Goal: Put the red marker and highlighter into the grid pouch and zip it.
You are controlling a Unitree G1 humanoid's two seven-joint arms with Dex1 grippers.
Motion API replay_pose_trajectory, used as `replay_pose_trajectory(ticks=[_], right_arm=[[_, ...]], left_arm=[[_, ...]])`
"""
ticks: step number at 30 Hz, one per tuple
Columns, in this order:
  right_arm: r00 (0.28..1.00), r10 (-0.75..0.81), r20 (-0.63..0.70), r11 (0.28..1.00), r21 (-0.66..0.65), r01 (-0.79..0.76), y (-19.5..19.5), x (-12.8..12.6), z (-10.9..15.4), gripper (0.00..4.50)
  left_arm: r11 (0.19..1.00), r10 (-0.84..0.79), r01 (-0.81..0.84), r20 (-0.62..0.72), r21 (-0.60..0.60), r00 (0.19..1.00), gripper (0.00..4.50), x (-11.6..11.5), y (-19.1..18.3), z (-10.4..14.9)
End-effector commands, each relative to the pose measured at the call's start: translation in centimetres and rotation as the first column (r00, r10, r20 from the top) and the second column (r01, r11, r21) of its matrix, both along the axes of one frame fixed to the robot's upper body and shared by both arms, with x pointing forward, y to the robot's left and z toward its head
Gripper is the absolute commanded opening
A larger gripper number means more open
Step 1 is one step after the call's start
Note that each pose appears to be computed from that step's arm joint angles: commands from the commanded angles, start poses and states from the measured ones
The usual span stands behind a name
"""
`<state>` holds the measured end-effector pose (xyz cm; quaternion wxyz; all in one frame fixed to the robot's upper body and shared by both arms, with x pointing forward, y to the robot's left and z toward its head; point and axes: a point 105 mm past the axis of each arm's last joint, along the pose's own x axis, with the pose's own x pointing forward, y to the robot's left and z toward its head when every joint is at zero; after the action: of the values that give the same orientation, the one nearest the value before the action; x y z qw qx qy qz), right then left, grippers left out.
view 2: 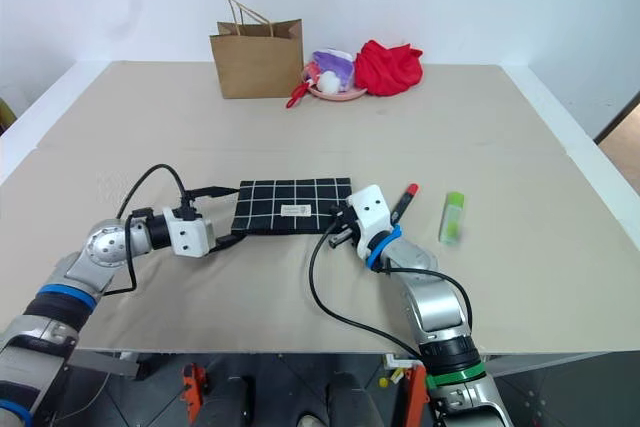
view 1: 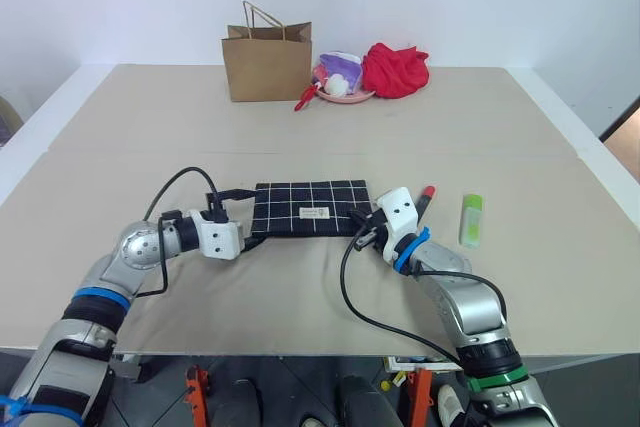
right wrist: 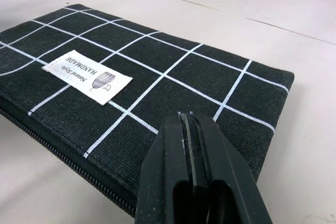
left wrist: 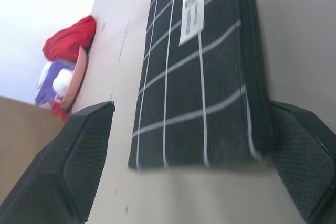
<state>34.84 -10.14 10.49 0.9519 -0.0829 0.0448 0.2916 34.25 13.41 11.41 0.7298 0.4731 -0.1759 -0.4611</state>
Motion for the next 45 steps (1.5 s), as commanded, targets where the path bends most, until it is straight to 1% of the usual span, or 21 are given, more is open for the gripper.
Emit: replay_pose_trajectory(ticks=[1, 4, 5, 6, 8, 9, 10, 11, 13, 14, 17, 22, 26, 32, 36, 37, 40, 45], right_arm=[[0.999, 0.001, 0.046, 1.0, 0.012, -0.001, -0.1, -0.3, 1.2, 0.04], [0.999, 0.001, 0.045, 1.0, 0.011, -0.001, -0.2, -0.4, 1.2, 0.04], [0.999, 0.001, 0.045, 1.0, 0.011, -0.002, -0.1, -0.4, 1.2, 0.0], [0.999, 0.002, 0.045, 1.0, 0.012, -0.003, -0.1, -0.4, 1.2, 0.0], [0.999, 0.004, 0.045, 1.0, 0.012, -0.004, -0.1, -0.4, 1.2, 0.0], [0.999, 0.005, 0.045, 1.0, 0.012, -0.005, 0.0, -0.4, 1.2, 0.0], [0.999, 0.006, 0.046, 1.0, 0.011, -0.007, 0.0, -0.4, 1.2, 0.0], [0.999, 0.008, 0.047, 1.0, 0.011, -0.008, 0.1, -0.4, 1.2, 0.0], [0.999, 0.01, 0.05, 1.0, 0.011, -0.011, 0.2, -0.4, 1.3, 0.0], [0.999, 0.012, 0.051, 1.0, 0.011, -0.013, 0.2, -0.4, 1.3, 0.0], [0.998, 0.016, 0.054, 1.0, 0.01, -0.016, 0.3, -0.3, 1.4, 0.0], [0.997, 0.026, 0.079, 1.0, 0.015, -0.027, 0.4, -0.3, 1.9, 0.0], [0.989, 0.043, 0.143, 0.999, 0.027, -0.047, 0.6, -0.4, 3.5, 0.0], [0.98, 0.079, 0.181, 0.995, 0.044, -0.088, 0.8, -1.1, 5.0, 0.0], [0.979, 0.091, 0.184, 0.994, 0.037, -0.1, 0.9, -1.3, 5.3, 0.0], [0.979, 0.089, 0.185, 0.995, 0.037, -0.098, 0.9, -1.2, 5.4, 0.0], [0.979, 0.083, 0.184, 0.995, 0.045, -0.093, 1.0, -1.1, 5.4, 0.0], [0.978, 0.076, 0.193, 0.995, 0.052, -0.087, 1.1, -1.0, 5.6, 0.0]], left_arm=[[0.997, -0.047, 0.048, -0.027, 0.061, 0.999, 4.5, -0.5, -0.6, -1.1], [0.997, -0.014, 0.018, -0.05, 0.073, 0.999, 4.5, -0.1, 0.0, -1.4], [0.998, -0.003, 0.007, -0.055, 0.07, 0.999, 3.98, 0.1, 0.1, -1.4], [0.997, 0.004, 0.001, -0.062, 0.078, 0.998, 3.83, 0.1, 0.4, -1.5], [0.996, 0.011, -0.005, -0.074, 0.09, 0.997, 2.88, 0.2, 0.7, -1.7], [0.996, 0.013, -0.005, -0.078, 0.093, 0.997, 2.19, 0.1, 0.7, -1.8], [0.996, 0.011, -0.003, -0.08, 0.094, 0.997, 1.85, 0.1, 0.7, -1.8], [0.995, 0.009, -0.001, -0.08, 0.095, 0.997, 1.35, 0.0, 0.8, -1.8], [0.995, 0.008, 0.0, -0.079, 0.097, 0.997, 0.58, 0.0, 0.9, -1.8], [0.995, 0.008, -0.001, -0.078, 0.096, 0.997, 0.09, 0.0, 0.9, -1.7], [0.996, 0.008, -0.001, -0.075, 0.092, 0.997, 0.03, 0.0, 1.0, -1.5], [0.999, -0.032, 0.035, -0.085, 0.032, 0.996, 0.03, -0.6, 0.3, -0.2], [0.994, -0.1, 0.095, -0.128, -0.047, 0.987, 0.03, -2.2, -0.8, 1.2], [0.99, -0.128, 0.114, -0.182, -0.087, 0.975, 0.03, -3.9, -1.7, 2.1], [0.996, -0.069, 0.056, -0.229, -0.062, 0.971, 0.03, -4.5, -2.2, 1.3], [0.997, -0.04, 0.023, -0.248, -0.071, 0.968, 0.03, -4.4, -2.2, 1.1], [0.993, 0.056, -0.082, -0.265, -0.085, 0.963, 0.03, -3.8, -2.0, 0.8], [0.972, 0.156, -0.199, -0.293, -0.124, 0.943, 0.03, -3.1, -1.5, 0.9]])
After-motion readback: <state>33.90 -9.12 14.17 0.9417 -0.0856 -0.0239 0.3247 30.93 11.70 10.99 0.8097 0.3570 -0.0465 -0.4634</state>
